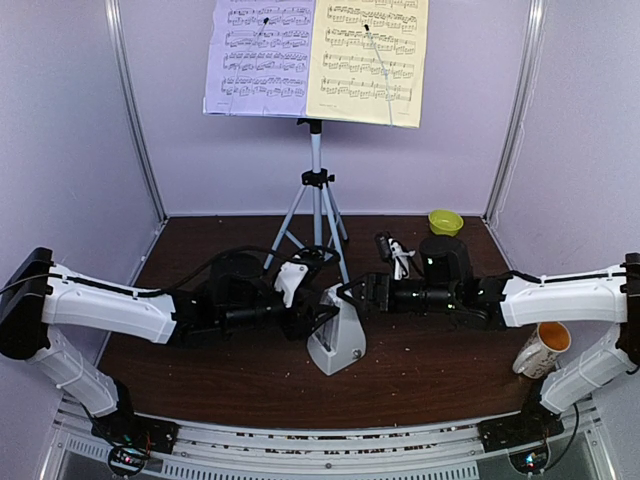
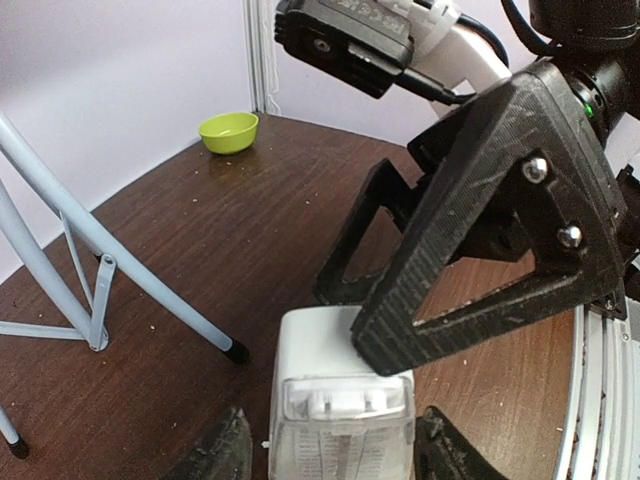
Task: Set up the instrument practice props
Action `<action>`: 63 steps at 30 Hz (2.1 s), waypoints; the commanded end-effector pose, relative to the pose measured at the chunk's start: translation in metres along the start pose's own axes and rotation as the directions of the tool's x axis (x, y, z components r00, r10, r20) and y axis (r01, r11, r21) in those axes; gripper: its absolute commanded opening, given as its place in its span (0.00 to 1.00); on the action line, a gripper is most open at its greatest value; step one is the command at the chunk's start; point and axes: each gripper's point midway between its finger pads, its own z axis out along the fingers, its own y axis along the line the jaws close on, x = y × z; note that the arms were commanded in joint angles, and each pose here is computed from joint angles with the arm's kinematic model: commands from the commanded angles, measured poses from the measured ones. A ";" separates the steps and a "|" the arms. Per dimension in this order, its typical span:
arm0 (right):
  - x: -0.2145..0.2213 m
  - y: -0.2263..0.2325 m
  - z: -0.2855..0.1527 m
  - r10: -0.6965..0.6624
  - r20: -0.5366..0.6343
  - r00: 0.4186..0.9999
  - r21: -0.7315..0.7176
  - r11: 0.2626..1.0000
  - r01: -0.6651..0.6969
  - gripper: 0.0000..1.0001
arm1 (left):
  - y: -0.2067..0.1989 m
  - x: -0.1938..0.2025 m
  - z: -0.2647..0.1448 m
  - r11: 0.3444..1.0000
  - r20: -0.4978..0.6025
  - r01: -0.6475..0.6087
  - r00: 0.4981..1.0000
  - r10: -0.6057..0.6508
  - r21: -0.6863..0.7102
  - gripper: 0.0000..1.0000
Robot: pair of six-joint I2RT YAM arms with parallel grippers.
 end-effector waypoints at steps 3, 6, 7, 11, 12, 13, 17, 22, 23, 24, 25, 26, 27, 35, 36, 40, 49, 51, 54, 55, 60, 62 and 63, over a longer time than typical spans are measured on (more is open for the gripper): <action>-0.006 0.000 0.000 0.011 0.017 1.000 -0.005 1.000 -0.010 0.79 | 0.005 -0.034 -0.002 1.000 0.080 -0.006 0.997 0.009 -0.028 0.54; -0.002 -0.004 0.001 0.008 0.006 1.000 0.007 1.000 -0.008 0.78 | 0.004 -0.035 -0.001 1.000 0.079 -0.011 0.997 0.013 -0.026 0.51; -0.001 -0.006 0.002 0.009 0.001 1.000 0.010 1.000 -0.009 0.77 | 0.004 -0.036 -0.001 1.000 0.080 -0.013 0.997 0.014 -0.025 0.50; 0.005 -0.012 0.005 0.004 -0.019 1.000 0.027 1.000 -0.004 0.76 | 0.004 -0.035 -0.001 1.000 0.078 -0.017 0.997 0.019 -0.023 0.42; 0.007 -0.014 0.006 0.002 -0.026 1.000 0.035 0.999 -0.001 0.76 | 0.004 -0.035 -0.002 1.000 0.079 -0.019 0.997 0.021 -0.024 0.40; 0.010 -0.017 0.007 0.000 -0.036 0.999 0.045 0.999 0.001 0.75 | 0.004 -0.034 -0.003 1.000 0.078 -0.020 0.997 0.021 -0.023 0.37; 0.019 -0.031 0.010 -0.004 -0.066 0.998 0.091 0.996 0.010 0.75 | 0.000 -0.026 -0.006 0.999 0.070 -0.033 0.997 0.033 -0.003 0.29; 0.031 -0.048 0.011 -0.008 -0.096 0.995 0.151 0.988 0.022 0.73 | -0.001 -0.011 -0.011 0.999 0.051 -0.049 0.997 0.049 0.003 0.19; 0.034 -0.051 0.010 -0.009 -0.101 0.995 0.161 0.987 0.025 0.73 | -0.001 -0.009 -0.013 0.999 0.051 -0.052 0.997 0.052 0.001 0.17; 0.037 -0.055 0.010 -0.013 -0.106 0.994 0.176 0.984 0.032 0.73 | -0.001 -0.009 -0.016 0.998 0.056 -0.055 0.997 0.055 0.000 0.15; 0.039 -0.060 0.009 -0.014 -0.110 0.994 0.189 0.981 0.034 0.73 | 0.000 -0.007 -0.018 0.998 0.058 -0.057 0.997 0.057 -0.004 0.14; 0.042 -0.063 0.009 -0.015 -0.116 0.993 0.199 0.979 0.038 0.73 | 0.000 -0.004 -0.020 0.998 0.057 -0.060 0.997 0.060 -0.006 0.13; 0.045 -0.066 0.009 -0.014 -0.123 0.992 0.209 0.977 0.040 0.72 | 0.001 -0.004 -0.021 0.998 0.058 -0.064 0.996 0.065 -0.009 0.12; 0.060 -0.086 0.005 -0.015 -0.161 0.987 0.267 0.962 0.058 0.71 | 0.001 -0.007 -0.027 0.997 0.069 -0.078 0.994 0.079 -0.012 0.09; 0.061 -0.087 0.004 -0.017 -0.161 0.987 0.269 0.961 0.060 0.71 | 0.003 -0.008 -0.028 0.998 0.073 -0.067 0.995 0.068 -0.021 0.08; 0.058 -0.082 0.001 -0.030 -0.157 0.987 0.255 0.964 0.070 0.71 | 0.011 -0.014 -0.037 0.997 0.067 -0.039 0.997 0.044 -0.064 0.05; 0.042 -0.061 -0.004 -0.062 -0.124 0.990 0.195 0.977 0.085 0.74 | 0.050 -0.013 -0.089 0.976 0.002 0.041 0.999 -0.041 -0.212 0.04; 0.039 -0.057 -0.005 -0.067 -0.116 0.991 0.181 0.979 0.088 0.76 | 0.068 -0.005 -0.098 0.961 -0.047 0.066 0.996 -0.082 -0.269 0.04; 0.035 -0.049 -0.005 -0.079 -0.104 0.991 0.156 0.983 0.094 0.78 | 0.105 0.013 -0.108 0.912 -0.147 0.104 0.974 -0.175 -0.397 0.05; 0.032 -0.046 -0.005 -0.082 -0.098 0.992 0.150 0.984 0.096 0.79 | 0.118 0.022 -0.110 0.888 -0.183 0.109 0.960 -0.210 -0.447 0.05; 0.022 -0.036 -0.006 -0.098 -0.082 0.992 0.127 0.986 0.108 0.83 | 0.169 0.041 -0.121 0.800 -0.263 0.122 0.906 -0.332 -0.587 0.06; 0.017 -0.031 -0.007 -0.104 -0.071 0.992 0.116 0.987 0.112 0.85 | 0.189 0.047 -0.120 0.778 -0.280 0.143 0.881 -0.382 -0.611 0.06; 0.015 -0.028 -0.007 -0.107 -0.068 0.992 0.110 0.987 0.114 0.86 | 0.199 0.051 -0.119 0.772 -0.294 0.146 0.868 -0.400 -0.619 0.06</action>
